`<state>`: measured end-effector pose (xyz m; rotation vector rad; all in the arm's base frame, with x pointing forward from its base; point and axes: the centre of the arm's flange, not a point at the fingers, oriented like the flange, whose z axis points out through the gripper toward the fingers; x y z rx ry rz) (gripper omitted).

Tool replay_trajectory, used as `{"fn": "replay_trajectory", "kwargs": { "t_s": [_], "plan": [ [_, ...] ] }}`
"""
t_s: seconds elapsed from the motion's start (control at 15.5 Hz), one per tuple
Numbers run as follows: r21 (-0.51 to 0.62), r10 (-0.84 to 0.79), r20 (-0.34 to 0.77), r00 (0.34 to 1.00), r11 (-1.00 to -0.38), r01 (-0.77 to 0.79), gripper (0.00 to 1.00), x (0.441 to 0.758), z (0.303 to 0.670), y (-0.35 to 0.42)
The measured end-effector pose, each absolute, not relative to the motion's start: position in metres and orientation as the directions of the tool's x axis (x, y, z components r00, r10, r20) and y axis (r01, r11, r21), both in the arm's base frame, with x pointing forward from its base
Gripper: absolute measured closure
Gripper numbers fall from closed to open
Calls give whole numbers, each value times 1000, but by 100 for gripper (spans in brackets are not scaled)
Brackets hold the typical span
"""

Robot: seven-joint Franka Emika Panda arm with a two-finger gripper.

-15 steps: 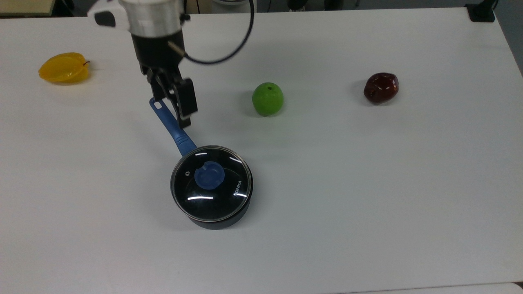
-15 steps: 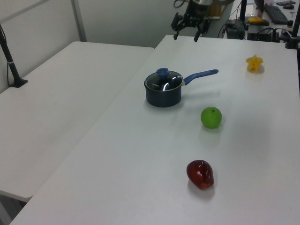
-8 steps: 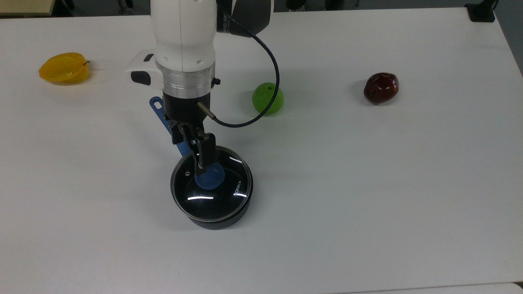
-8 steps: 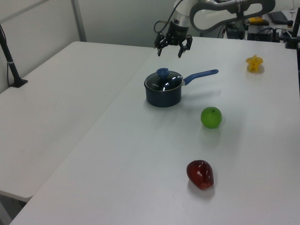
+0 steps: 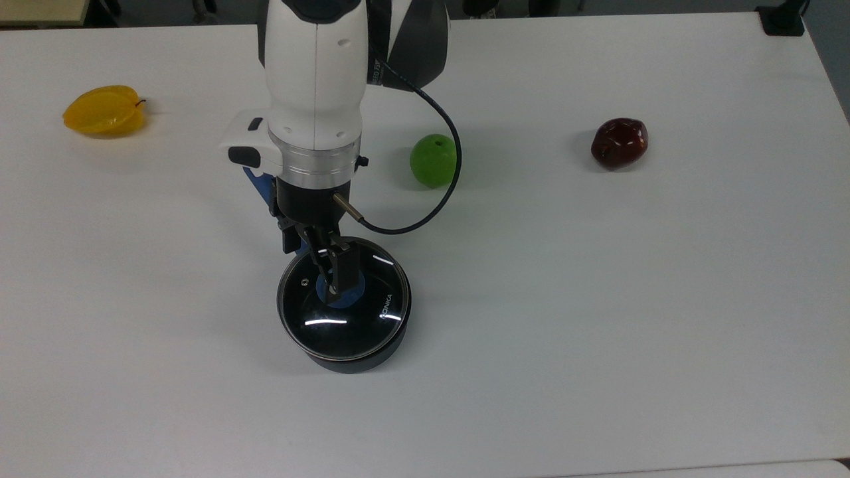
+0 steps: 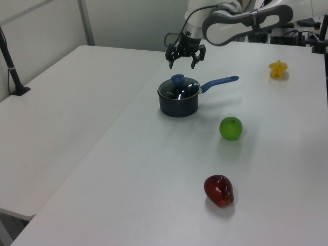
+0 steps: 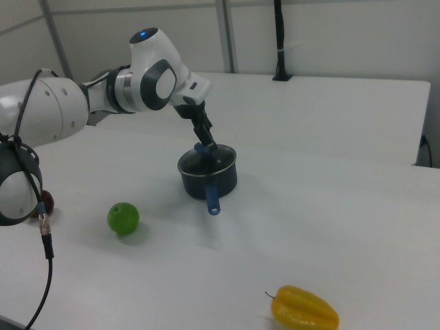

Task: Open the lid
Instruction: 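Close the gripper on the blue lid knob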

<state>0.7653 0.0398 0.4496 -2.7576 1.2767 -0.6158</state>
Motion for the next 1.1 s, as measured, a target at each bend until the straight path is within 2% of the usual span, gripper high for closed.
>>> {"fn": "replay_trajectory", "kwargs": {
  "t_s": [0.52,0.9,1.03,1.1],
  "plan": [
    [-145,-702,341,625,-697,-703,0,768,417,63],
    [-139,-695,340,633,-703,-697,0,769,411,69],
    [-135,-689,347,637,-708,-693,3,770,411,71],
    [-130,-684,352,639,-711,-691,7,770,411,72]
  ]
}}
